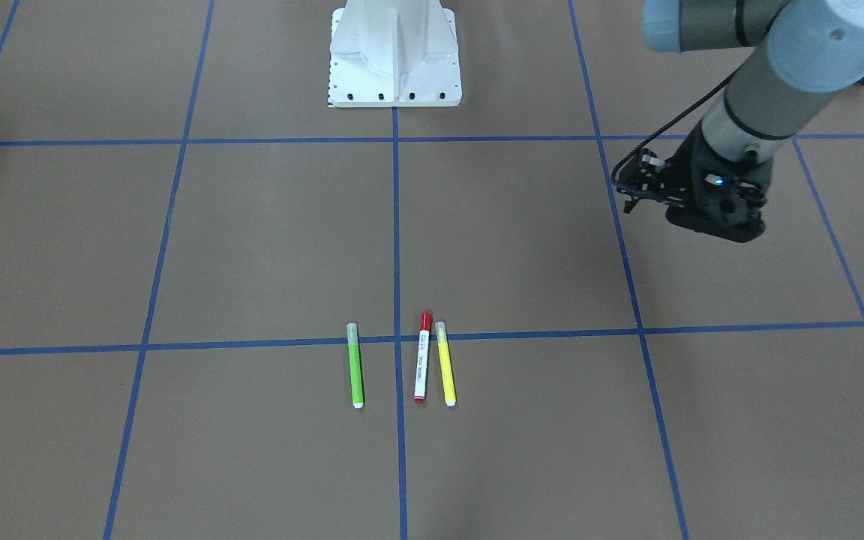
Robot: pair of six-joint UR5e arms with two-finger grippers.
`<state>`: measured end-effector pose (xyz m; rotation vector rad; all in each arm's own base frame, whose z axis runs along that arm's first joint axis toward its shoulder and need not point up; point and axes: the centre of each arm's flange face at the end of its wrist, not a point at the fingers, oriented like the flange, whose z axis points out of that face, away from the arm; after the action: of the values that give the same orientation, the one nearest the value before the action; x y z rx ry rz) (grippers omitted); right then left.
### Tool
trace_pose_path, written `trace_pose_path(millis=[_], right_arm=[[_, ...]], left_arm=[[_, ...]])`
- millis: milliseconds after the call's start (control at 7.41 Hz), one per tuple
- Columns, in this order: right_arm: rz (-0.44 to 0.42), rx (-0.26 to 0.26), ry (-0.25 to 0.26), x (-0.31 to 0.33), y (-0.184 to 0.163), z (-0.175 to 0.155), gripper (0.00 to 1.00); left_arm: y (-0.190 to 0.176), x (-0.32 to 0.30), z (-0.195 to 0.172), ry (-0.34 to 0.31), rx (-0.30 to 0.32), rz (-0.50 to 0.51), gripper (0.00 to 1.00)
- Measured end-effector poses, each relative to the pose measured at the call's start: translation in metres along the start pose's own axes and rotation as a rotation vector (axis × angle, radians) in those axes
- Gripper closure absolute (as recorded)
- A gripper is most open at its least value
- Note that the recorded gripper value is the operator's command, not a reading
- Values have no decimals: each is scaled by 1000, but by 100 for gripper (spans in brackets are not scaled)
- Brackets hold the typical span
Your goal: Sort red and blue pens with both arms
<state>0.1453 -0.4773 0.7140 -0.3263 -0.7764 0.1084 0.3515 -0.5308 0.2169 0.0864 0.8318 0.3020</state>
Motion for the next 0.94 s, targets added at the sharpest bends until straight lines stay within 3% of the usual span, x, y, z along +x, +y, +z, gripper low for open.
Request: trace_pose_path(millis=[405,945], right_arm=[[-57,48,10,-74,-28,-29,0],[-133,101,2,-169,-21,-46,0]], left_arm=[[-22,69,73,17,81,-75,0],[-79,160,120,10,62,-127,0]])
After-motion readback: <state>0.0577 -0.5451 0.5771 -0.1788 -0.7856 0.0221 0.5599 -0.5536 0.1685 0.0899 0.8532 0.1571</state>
